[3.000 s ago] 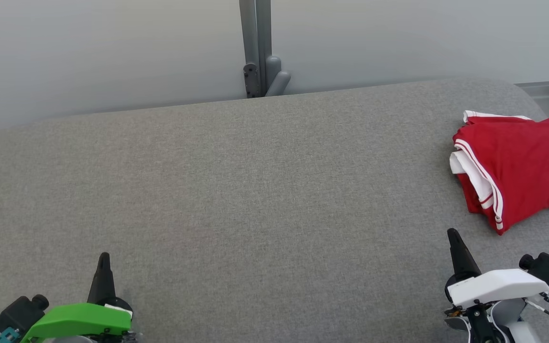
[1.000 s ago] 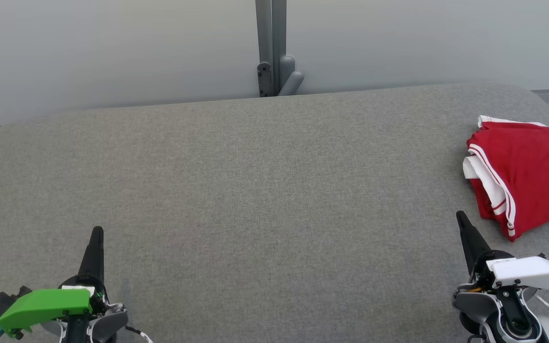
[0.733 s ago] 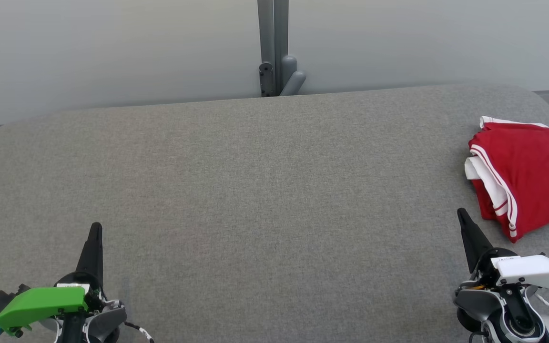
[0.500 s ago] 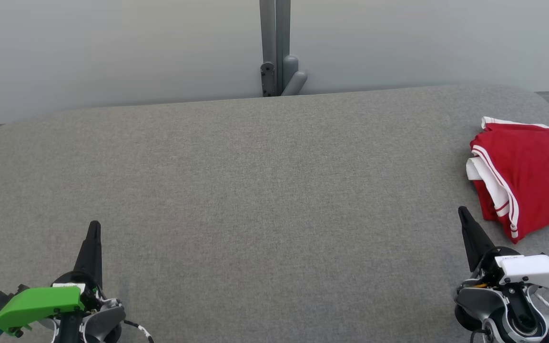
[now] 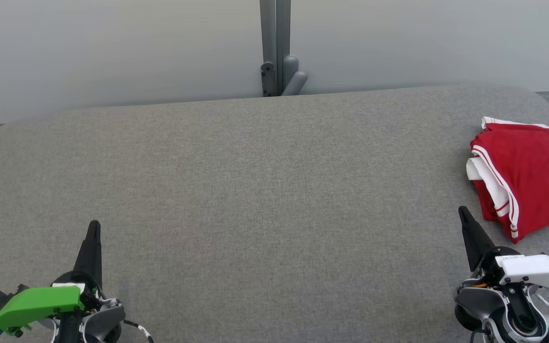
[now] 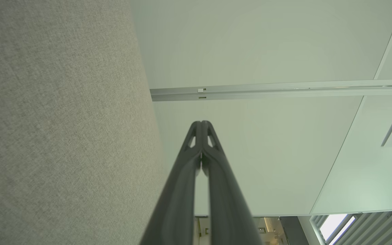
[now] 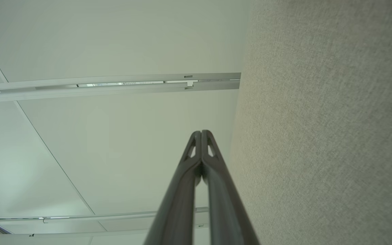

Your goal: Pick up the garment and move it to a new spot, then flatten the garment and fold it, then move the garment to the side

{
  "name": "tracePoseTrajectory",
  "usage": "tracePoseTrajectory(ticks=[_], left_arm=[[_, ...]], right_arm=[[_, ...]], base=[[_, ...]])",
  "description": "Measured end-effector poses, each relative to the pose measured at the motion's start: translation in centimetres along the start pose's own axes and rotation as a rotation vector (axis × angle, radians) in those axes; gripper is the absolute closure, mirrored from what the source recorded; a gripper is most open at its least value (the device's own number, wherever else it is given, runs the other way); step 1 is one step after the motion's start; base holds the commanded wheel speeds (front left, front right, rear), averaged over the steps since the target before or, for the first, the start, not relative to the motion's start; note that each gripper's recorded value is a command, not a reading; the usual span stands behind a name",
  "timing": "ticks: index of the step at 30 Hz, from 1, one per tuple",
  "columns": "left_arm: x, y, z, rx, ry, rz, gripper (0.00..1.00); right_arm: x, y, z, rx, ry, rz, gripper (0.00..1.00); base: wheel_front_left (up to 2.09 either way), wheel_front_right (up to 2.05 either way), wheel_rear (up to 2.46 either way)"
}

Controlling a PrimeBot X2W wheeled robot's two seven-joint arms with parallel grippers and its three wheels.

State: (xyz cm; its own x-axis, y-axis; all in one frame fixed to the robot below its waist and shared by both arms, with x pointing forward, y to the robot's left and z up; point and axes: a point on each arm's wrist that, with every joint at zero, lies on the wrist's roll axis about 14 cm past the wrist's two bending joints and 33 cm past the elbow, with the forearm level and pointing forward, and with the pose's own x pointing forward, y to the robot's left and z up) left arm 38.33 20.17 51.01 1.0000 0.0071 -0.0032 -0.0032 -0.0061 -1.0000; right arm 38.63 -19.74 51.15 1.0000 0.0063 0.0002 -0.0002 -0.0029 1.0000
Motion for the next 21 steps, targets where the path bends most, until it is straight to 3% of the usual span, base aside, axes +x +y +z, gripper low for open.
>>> tracePoseTrajectory(ticks=[21], left_arm=[[0.00, 0.00, 0.00, 0.000, 0.000, 0.000, 1.00]], right_arm=[[0.00, 0.01, 0.00, 0.000, 0.000, 0.000, 1.00]], base=[[0.00, 0.00, 0.00]])
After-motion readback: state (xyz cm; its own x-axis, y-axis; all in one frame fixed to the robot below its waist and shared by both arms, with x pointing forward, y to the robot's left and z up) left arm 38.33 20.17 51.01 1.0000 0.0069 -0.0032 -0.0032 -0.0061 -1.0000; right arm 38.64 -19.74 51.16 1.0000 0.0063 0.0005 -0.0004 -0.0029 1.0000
